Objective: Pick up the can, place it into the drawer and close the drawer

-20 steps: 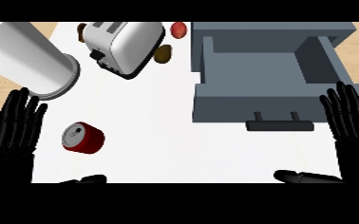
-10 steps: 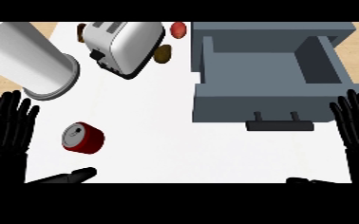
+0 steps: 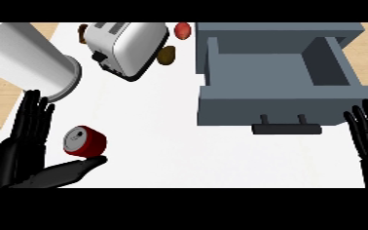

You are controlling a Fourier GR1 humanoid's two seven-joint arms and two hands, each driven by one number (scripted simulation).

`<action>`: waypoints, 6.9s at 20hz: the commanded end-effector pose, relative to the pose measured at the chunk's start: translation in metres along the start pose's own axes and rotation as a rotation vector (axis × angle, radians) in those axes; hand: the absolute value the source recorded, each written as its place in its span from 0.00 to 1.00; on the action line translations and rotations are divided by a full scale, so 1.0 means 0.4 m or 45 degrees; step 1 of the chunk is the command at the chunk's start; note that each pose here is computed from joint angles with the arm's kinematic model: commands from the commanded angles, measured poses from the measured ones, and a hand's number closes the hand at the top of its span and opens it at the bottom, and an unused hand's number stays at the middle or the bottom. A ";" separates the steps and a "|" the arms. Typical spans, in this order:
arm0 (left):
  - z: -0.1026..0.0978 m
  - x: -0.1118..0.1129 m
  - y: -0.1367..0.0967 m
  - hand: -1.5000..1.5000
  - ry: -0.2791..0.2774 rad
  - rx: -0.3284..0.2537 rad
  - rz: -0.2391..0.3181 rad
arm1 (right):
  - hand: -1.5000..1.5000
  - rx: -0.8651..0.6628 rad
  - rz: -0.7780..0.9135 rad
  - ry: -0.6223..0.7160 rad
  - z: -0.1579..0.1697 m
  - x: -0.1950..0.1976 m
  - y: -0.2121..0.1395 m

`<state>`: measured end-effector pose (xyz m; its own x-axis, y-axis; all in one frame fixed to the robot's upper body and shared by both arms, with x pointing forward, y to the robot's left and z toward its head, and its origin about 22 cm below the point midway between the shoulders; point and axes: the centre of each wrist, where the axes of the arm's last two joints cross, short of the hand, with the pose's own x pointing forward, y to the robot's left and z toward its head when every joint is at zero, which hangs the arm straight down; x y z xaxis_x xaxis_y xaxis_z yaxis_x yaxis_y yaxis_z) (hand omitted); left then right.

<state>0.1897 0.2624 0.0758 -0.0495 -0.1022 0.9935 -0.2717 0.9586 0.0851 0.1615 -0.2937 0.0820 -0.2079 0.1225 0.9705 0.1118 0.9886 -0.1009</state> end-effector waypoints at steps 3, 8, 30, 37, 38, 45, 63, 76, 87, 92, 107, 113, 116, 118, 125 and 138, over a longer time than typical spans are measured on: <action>-0.030 -0.061 0.017 0.00 0.027 0.022 -0.005 | 0.00 0.001 0.005 0.009 0.019 0.014 -0.006; -0.047 -0.109 0.011 0.00 0.027 0.047 -0.007 | 0.00 0.005 0.012 0.003 -0.022 -0.050 -0.025; 0.033 -0.323 0.126 0.00 0.103 0.103 -0.041 | 0.00 0.006 0.003 -0.001 0.010 0.002 -0.021; 0.061 -0.373 0.134 0.00 0.140 0.092 -0.005 | 0.00 -0.008 0.009 -0.036 -0.039 -0.003 0.018; 0.021 -0.389 0.179 0.00 0.135 0.105 -0.021 | 0.00 -0.028 0.004 -0.027 -0.039 -0.007 0.014; 0.028 -0.432 0.192 0.00 0.171 0.166 -0.022 | 0.00 -0.033 -0.009 -0.017 0.005 -0.030 0.030; -0.073 -0.444 0.148 0.00 0.156 0.096 0.017 | 0.00 -0.013 -0.015 -0.022 -0.038 0.002 -0.031; -0.105 -0.467 0.091 0.00 0.145 0.022 0.004 | 0.00 -0.012 -0.007 -0.032 0.053 0.048 -0.058; -0.194 -0.411 -0.024 1.00 0.107 -0.056 0.180 | 0.00 -0.004 -0.042 -0.043 -0.009 0.001 -0.012; -0.160 -0.409 -0.030 1.00 0.035 -0.068 0.180 | 0.00 -0.041 -0.060 -0.031 -0.015 0.030 -0.033; -0.229 -0.208 -0.121 1.00 -0.073 -0.304 0.176 | 0.00 -0.048 -0.035 -0.064 0.059 0.049 0.011; -0.229 -0.081 -0.300 1.00 -0.168 -0.370 0.152 | 0.00 -0.048 -0.020 -0.070 0.049 0.051 -0.023; -0.230 0.009 -0.304 1.00 -0.165 -0.395 0.147 | 0.00 -0.043 -0.035 -0.028 0.080 0.034 -0.049; -0.261 0.033 -0.359 1.00 -0.164 -0.406 0.142 | 0.00 -0.036 -0.032 -0.073 0.018 0.063 -0.050; -0.327 0.174 -0.456 1.00 -0.189 -0.475 0.118 | 0.00 -0.049 -0.039 -0.067 0.038 0.043 -0.001; -0.347 0.396 -0.659 1.00 -0.242 -0.514 0.071 | 0.00 -0.045 -0.015 -0.067 0.022 0.037 -0.057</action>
<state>0.3802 0.0473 0.1997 -0.2513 -0.0520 0.9665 0.1155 0.9898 0.0833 0.1398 -0.3069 0.1037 -0.2585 0.1116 0.9595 0.1424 0.9869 -0.0764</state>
